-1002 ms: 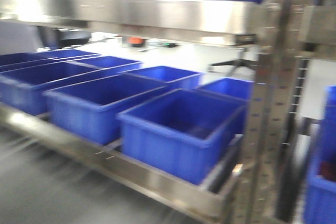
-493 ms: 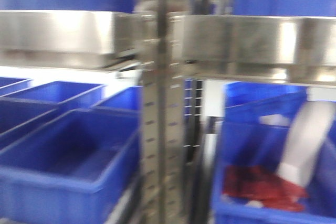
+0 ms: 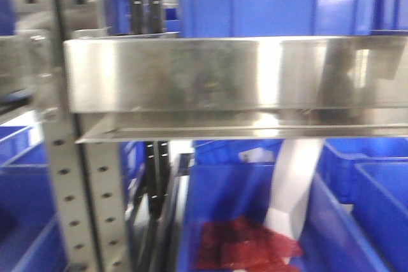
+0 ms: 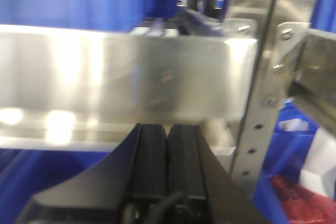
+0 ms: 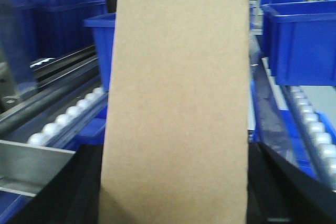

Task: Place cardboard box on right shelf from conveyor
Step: 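Drive up to the steel shelf rack with blue bins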

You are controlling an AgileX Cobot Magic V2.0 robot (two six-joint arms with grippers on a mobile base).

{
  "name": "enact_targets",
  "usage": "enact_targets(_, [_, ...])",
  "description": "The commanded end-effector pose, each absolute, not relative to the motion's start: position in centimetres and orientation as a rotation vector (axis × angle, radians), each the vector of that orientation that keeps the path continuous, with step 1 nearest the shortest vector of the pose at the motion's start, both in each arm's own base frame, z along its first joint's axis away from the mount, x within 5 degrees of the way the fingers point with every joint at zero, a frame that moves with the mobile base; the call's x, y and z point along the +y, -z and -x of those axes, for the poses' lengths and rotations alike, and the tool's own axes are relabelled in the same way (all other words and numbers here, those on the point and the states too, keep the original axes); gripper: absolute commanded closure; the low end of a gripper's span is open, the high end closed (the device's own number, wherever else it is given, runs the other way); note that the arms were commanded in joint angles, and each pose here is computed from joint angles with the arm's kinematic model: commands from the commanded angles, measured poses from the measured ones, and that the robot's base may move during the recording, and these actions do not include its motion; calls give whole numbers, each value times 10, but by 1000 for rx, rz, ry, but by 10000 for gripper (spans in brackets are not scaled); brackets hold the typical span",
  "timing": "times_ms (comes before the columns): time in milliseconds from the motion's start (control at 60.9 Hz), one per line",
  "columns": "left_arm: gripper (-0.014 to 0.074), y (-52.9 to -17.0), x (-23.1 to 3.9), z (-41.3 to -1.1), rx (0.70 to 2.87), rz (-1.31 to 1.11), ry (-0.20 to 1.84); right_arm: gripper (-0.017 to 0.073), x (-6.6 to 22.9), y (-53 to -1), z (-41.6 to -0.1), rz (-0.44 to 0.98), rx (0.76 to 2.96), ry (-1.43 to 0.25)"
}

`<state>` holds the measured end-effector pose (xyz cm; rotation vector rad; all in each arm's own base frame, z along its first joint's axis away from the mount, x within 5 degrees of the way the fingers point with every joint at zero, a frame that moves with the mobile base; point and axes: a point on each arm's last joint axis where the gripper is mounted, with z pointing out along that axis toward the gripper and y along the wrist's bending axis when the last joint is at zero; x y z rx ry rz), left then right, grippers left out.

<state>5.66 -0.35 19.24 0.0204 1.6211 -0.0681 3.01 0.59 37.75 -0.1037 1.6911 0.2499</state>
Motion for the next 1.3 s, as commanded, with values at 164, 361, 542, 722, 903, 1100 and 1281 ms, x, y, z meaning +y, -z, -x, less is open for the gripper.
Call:
enact_targets(164, [710,-198,-1,-56,1530,12,46,430,6,-394,-31,103,1577,-248])
enact_targets(361, [710,-198,-1,-56,1528,15,43,430,6,-394,-31,103,1577,-248])
enact_targets(542, [710,-198,-1,-56,1530,15,43,430,6,-394,-31,103,1577,-248])
enact_targets(722, [710,-198,-1,-56,1530,15,43,430,6,-394,-31,103,1577,-248])
enact_targets(903, [710,-198,-1,-56,1530,15,43,430,6,-394,-31,103,1577,-248])
enact_targets(1100, [710,-198,-1,-56,1530,15,43,430,6,-394,-31,103,1577,-249])
enact_targets(1281, [710,-198,-1,-56,1530,15,43,430,6,-394,-31,103,1577,-249])
